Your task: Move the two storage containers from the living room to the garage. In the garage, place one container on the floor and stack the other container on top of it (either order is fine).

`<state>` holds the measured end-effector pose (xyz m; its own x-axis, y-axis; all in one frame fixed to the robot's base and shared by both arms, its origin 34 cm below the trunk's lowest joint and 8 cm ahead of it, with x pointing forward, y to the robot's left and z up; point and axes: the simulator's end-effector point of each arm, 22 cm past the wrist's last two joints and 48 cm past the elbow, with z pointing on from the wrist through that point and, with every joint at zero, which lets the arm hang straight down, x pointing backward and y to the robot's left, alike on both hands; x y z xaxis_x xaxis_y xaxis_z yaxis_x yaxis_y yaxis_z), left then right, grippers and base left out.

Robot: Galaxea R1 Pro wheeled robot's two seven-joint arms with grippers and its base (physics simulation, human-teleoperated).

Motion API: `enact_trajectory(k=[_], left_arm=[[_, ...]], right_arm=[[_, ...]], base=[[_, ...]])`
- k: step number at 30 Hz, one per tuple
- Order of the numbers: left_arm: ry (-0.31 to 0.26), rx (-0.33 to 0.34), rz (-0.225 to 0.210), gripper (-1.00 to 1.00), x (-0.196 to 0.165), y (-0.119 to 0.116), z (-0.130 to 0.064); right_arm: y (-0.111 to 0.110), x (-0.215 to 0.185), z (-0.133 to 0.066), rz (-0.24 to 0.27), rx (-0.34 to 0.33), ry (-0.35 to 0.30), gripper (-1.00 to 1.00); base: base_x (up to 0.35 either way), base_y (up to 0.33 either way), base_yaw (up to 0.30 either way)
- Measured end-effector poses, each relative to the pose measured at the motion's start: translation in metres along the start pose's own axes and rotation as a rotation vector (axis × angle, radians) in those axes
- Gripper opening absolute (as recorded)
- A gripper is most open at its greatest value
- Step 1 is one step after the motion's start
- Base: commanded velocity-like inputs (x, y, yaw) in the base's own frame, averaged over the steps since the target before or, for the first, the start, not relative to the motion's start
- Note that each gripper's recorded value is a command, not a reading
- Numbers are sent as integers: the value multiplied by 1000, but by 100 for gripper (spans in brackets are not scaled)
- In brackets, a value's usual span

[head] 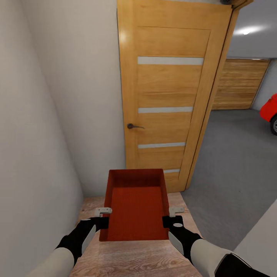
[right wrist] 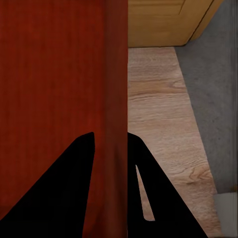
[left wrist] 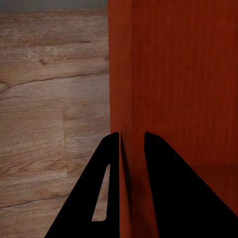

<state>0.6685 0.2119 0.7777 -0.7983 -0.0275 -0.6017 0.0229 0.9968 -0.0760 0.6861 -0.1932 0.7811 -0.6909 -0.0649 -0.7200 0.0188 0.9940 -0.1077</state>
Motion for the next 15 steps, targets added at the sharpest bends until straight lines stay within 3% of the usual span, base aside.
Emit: enact_trajectory(k=[15], left_arm=[[-1, 0, 0, -100, 0, 1, 0]], right_arm=[[1, 0, 0, 0, 0, -1, -100]], base=[[242, 212, -250]])
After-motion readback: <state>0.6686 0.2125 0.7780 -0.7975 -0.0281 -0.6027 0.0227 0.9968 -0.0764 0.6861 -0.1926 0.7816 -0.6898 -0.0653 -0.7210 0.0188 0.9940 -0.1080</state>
